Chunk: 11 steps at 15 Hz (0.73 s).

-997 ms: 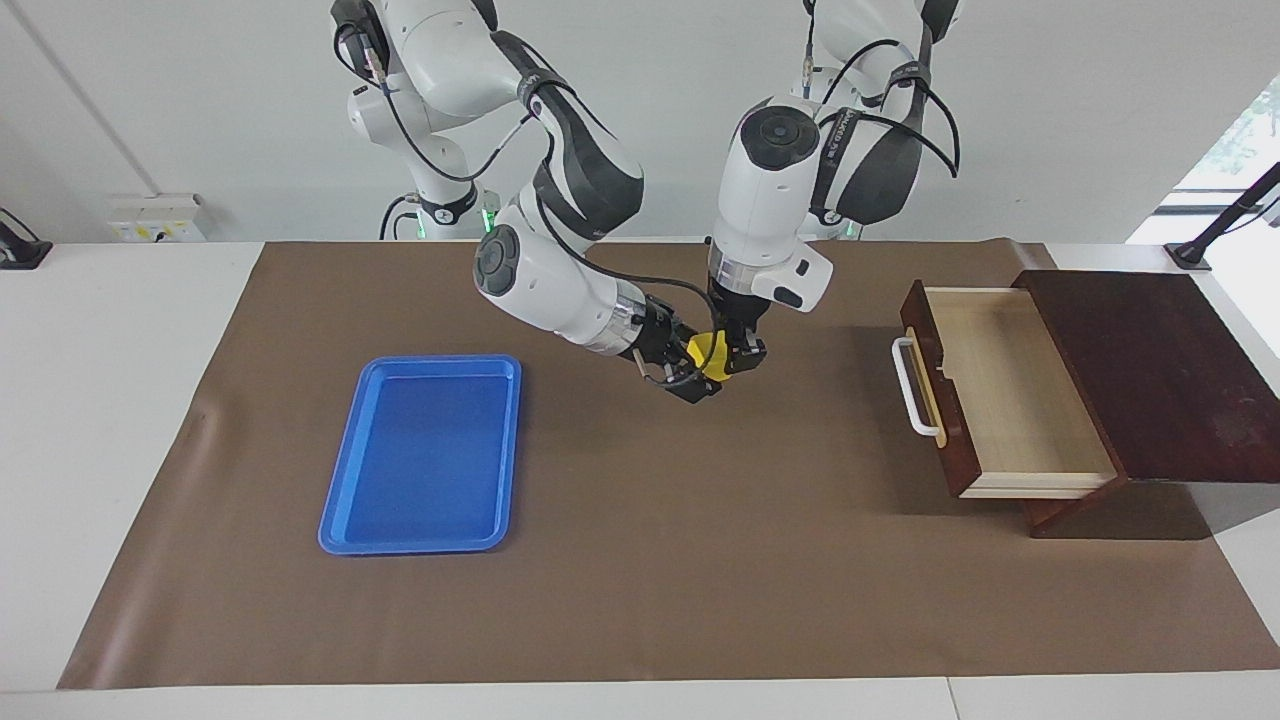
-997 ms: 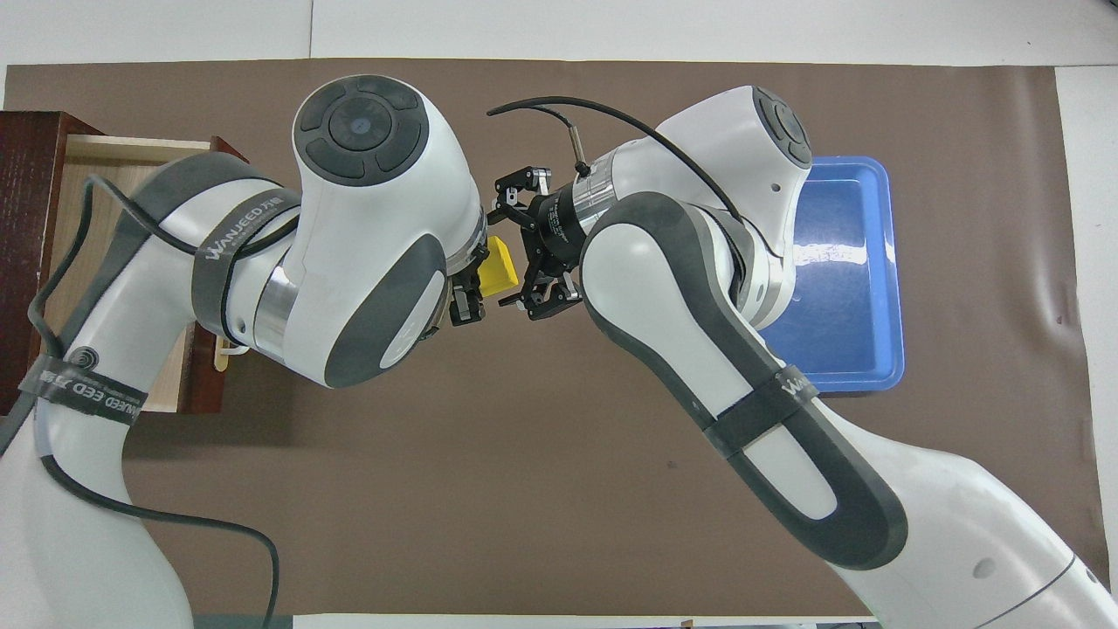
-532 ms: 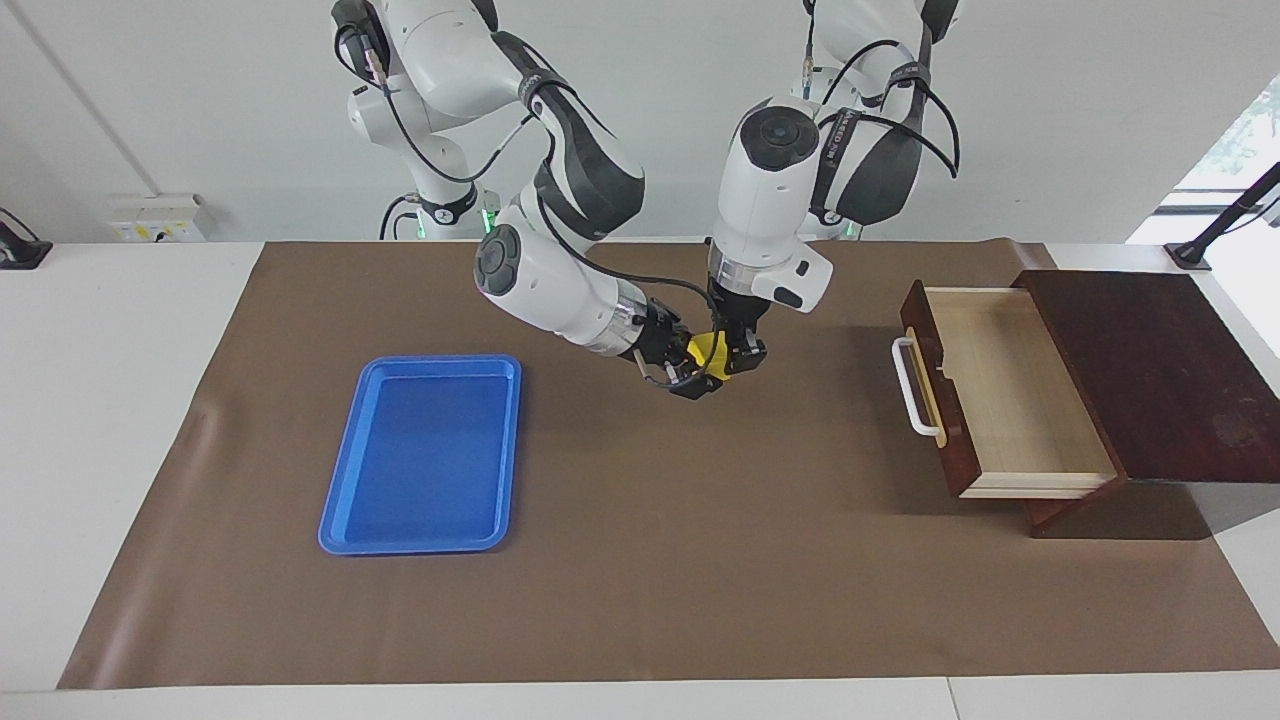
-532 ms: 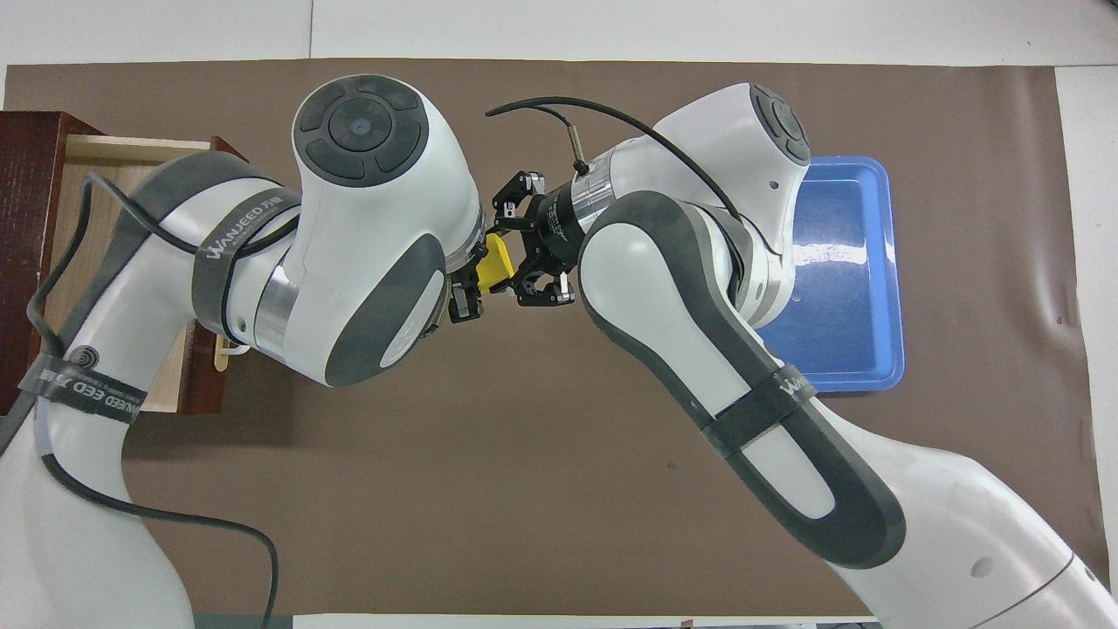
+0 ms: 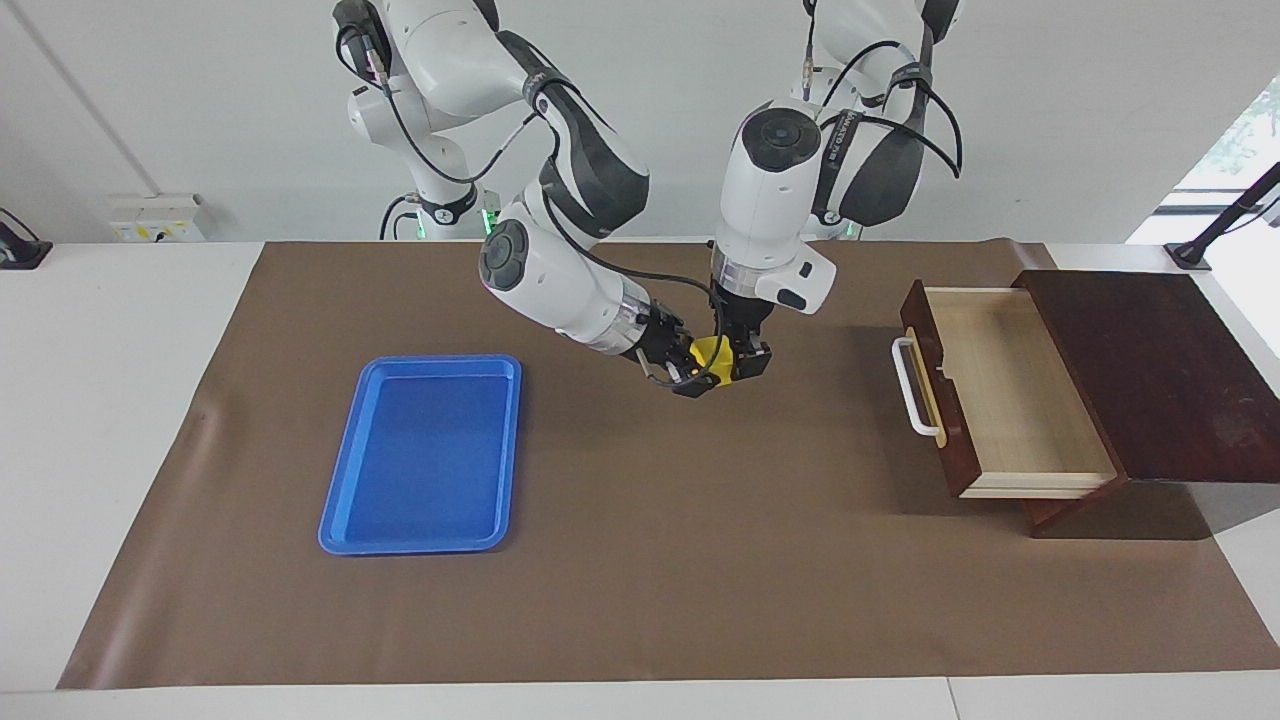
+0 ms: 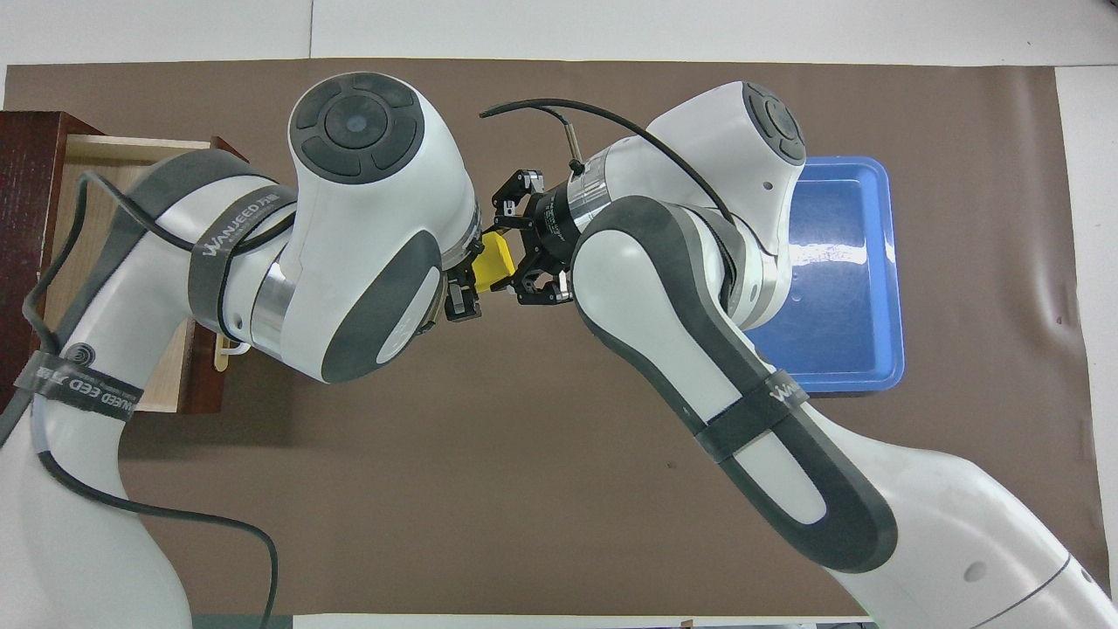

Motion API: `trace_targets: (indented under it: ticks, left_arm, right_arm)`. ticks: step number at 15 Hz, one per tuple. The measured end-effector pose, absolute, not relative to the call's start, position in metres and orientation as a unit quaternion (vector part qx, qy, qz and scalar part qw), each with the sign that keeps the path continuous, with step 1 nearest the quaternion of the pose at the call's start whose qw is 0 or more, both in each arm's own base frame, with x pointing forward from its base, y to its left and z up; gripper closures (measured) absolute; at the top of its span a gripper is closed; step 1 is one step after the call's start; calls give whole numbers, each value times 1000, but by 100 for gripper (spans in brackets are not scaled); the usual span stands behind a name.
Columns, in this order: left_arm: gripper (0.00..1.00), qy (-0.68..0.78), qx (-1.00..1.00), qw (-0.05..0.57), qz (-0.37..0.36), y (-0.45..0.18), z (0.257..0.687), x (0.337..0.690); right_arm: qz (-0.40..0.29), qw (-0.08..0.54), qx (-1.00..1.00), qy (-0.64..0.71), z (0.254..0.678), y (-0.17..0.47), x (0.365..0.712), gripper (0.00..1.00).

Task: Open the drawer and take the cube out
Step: 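Grasp the cube with the right gripper while the left gripper releases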

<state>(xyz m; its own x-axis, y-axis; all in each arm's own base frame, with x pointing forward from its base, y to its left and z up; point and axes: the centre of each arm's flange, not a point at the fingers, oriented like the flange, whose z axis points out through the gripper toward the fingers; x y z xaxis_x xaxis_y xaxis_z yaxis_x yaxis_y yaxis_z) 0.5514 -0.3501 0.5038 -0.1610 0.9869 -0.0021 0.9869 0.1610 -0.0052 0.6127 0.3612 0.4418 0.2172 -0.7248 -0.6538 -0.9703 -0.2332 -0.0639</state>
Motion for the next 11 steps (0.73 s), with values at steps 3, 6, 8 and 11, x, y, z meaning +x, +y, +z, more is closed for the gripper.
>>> trace_targets:
  ticks: [3,6,8,11]
  left_arm:
    - [0,-769,-639,5,-8,-327,503,564]
    - [0,-759,-651,22,-7,-276,491,588]
    - [0,-752,-658,35,0,-230,478,602]
    - [0,-743,-668,45,8,-179,464,612]
  right_arm:
    - [254,239,-743,571,441,361,613,44]
    - [252,239,-744,571,441,361,613,44]
    - [248,241,-741,575,441,355,617,44]
    - [246,260,-726,587,439,308,642,44]
